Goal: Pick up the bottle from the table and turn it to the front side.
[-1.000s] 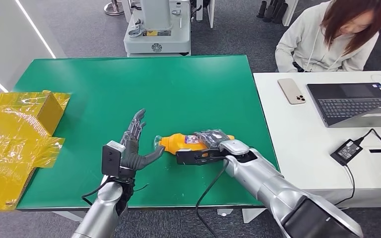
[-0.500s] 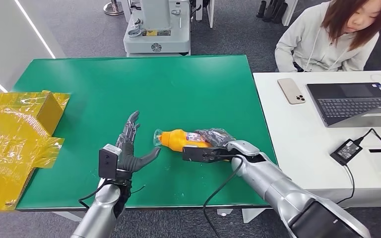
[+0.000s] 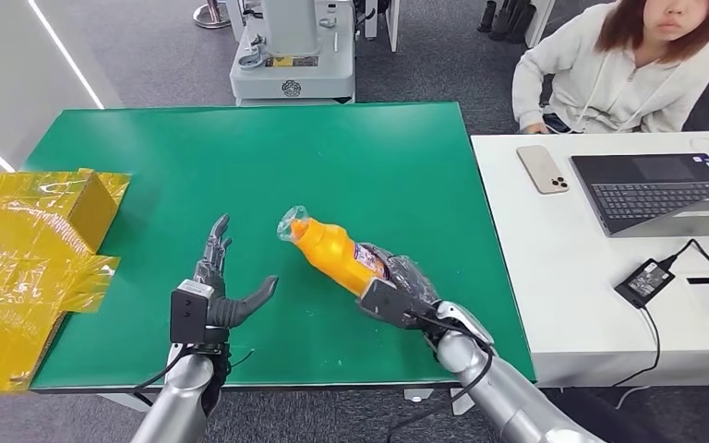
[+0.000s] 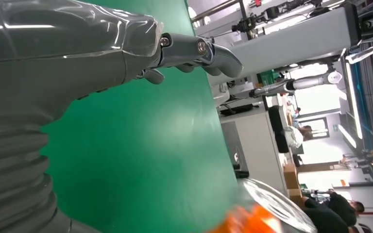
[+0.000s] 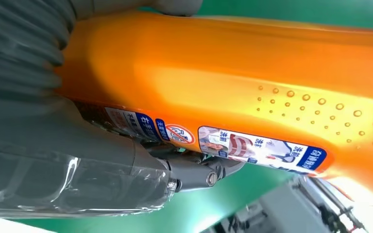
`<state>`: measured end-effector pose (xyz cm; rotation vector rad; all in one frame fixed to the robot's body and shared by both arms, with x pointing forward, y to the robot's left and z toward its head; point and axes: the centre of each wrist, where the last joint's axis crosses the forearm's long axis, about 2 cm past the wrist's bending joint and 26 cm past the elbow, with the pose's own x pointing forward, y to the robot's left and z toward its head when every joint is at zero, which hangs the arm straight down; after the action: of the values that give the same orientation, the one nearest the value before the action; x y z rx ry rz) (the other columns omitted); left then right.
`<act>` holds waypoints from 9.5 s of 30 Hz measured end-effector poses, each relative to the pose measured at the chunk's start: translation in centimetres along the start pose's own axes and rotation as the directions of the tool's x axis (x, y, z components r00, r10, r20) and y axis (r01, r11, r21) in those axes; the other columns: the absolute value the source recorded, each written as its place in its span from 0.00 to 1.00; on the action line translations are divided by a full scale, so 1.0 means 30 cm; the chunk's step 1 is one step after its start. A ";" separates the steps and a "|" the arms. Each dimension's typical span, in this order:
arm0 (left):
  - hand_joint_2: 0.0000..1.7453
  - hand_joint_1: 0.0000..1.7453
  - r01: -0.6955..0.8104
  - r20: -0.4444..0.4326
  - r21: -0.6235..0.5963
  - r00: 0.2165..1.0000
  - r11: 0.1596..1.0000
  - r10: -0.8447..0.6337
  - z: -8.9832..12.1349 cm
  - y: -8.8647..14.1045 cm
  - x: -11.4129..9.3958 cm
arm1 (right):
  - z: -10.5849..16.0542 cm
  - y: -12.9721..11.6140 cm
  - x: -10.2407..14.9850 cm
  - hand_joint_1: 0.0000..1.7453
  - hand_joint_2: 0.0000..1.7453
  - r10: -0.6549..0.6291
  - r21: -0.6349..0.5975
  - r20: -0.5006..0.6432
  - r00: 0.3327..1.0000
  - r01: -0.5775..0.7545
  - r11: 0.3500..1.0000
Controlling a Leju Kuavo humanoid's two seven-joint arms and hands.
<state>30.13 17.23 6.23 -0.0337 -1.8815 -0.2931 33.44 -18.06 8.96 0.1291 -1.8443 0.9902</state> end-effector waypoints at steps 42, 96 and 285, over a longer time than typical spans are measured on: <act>1.00 0.00 -0.367 -0.074 -0.207 0.930 0.907 0.359 -0.334 -0.133 0.149 | -0.141 -0.073 0.153 1.00 1.00 0.083 -0.371 0.187 0.979 -0.008 0.929; 1.00 0.00 -0.516 -0.136 -0.283 0.856 0.809 0.499 -0.426 -0.189 0.256 | -0.170 -0.064 0.267 1.00 1.00 -0.039 -0.168 0.265 0.964 0.086 0.982; 1.00 1.00 0.689 0.297 -0.552 -0.363 -0.470 -0.883 -0.117 0.878 -0.063 | 0.284 0.139 0.286 0.00 1.00 0.020 -0.363 0.201 0.979 0.055 0.930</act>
<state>38.46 42.19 10.39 1.3155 -0.7093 -2.0104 21.03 -18.27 12.05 0.0183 -2.1789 0.6200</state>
